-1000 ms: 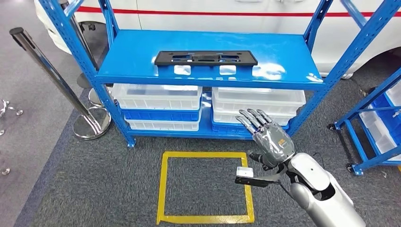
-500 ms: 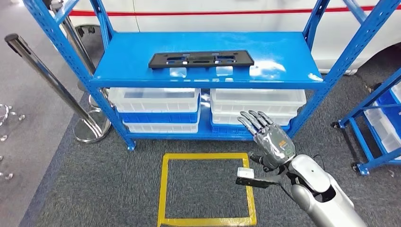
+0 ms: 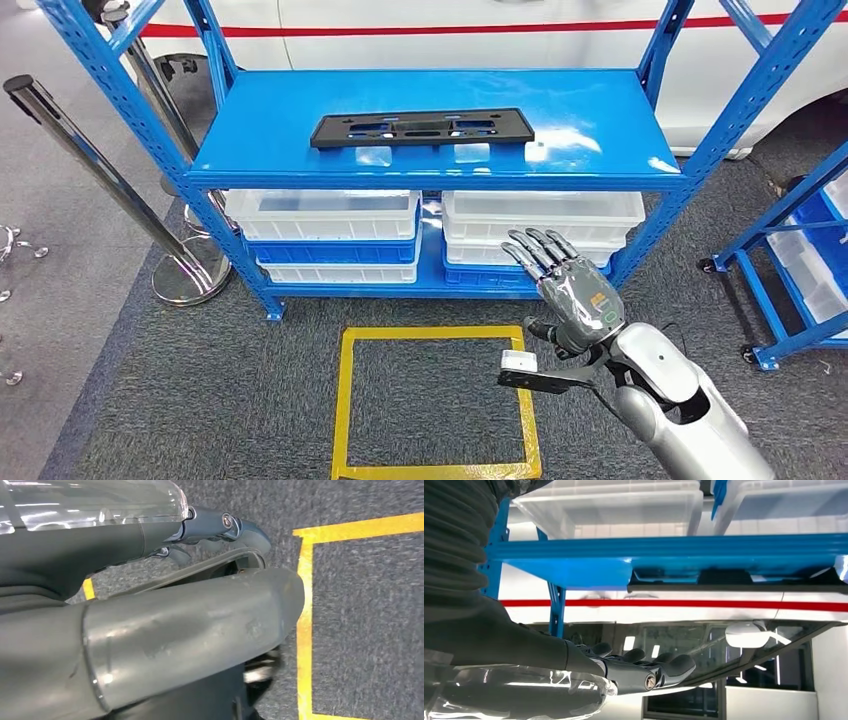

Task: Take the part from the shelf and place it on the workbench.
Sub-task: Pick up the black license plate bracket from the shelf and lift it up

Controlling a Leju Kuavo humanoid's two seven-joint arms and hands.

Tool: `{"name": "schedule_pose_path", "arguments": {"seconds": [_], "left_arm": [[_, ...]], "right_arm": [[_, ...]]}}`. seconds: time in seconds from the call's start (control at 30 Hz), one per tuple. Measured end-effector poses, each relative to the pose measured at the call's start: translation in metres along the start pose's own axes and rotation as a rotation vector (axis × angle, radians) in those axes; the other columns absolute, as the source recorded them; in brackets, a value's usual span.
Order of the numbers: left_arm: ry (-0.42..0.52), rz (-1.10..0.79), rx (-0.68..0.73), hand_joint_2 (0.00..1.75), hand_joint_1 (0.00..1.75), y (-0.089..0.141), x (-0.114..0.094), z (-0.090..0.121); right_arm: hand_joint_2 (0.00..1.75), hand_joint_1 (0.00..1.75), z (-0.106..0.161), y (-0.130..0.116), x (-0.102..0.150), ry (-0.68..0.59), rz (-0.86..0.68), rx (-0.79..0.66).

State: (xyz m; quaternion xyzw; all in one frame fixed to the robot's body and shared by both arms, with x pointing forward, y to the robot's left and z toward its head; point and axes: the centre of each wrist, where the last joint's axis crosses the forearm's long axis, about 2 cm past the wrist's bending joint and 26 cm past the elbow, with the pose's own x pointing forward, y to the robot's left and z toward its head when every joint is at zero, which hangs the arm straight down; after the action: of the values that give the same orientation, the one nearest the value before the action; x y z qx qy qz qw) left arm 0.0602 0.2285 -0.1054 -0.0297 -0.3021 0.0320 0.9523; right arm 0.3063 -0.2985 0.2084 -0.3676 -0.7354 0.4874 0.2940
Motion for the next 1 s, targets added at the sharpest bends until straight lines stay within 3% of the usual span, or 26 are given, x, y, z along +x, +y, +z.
{"name": "schedule_pose_path", "arguments": {"seconds": [0.33,1.0], "left_arm": [[0.005,-0.008,0.002,0.00,0.00,0.000,0.002,-0.001],[0.004,-0.019,-0.003,0.00,0.00,0.001,0.002,-0.001]], "right_arm": [[1.75,0.00,-0.003,-0.024,-0.018,0.026,0.036,-0.045],[1.75,0.00,-0.008,-0.030,-0.018,0.015,0.041,-0.048]]}}
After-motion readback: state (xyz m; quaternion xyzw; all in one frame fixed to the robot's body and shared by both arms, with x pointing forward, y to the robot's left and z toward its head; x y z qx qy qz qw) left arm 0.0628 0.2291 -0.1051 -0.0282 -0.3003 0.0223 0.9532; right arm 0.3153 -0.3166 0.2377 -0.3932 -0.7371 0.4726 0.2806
